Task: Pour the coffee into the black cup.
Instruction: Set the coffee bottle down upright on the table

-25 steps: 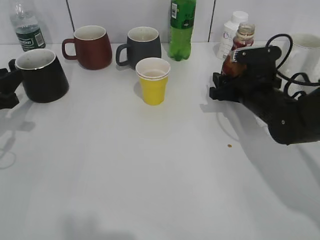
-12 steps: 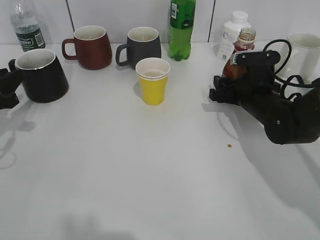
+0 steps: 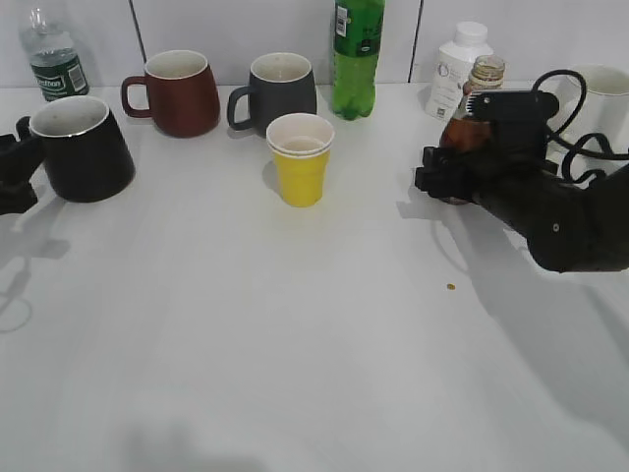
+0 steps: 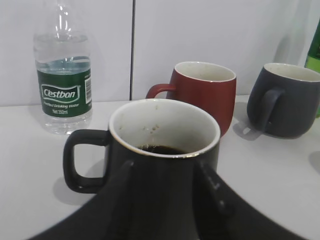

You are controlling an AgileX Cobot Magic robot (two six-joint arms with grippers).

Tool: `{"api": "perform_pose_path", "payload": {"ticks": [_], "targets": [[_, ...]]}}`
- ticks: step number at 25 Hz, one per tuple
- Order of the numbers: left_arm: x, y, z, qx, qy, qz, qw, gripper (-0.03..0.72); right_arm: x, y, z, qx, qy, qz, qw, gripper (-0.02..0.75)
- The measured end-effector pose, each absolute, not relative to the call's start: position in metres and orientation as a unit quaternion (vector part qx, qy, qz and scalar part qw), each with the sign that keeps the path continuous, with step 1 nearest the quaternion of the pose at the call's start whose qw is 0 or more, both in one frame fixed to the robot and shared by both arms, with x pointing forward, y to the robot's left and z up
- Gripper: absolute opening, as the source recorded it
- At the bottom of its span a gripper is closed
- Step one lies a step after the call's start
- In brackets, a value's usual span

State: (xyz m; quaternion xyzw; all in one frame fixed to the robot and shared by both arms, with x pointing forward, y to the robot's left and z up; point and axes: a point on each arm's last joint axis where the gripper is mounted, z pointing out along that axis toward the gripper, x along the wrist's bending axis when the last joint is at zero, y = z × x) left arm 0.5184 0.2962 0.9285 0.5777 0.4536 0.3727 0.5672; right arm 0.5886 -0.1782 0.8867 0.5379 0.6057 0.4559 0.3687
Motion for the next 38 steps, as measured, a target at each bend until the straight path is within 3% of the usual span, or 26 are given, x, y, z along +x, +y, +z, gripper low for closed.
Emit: {"api": "perform_pose_path", "payload": {"ticks": [20,32,38], "targets": [[0.518,0.297,0.926,0.585,0.461,0.368,0.557,0.298,0.575,-0.182,0.892,0.562,0.627,0.425,0.334,0.579],[0.518,0.298,0.921,0.584,0.49,0.346,0.547,0.479,0.568,-0.184,0.895,0.563,0.635,0.415,0.327,0.58],[0.518,0.297,0.921,0.579,0.496,0.335,0.553,0.507,0.565,-0.185,0.889,0.58,0.649,0.388,0.304,0.603]]}}
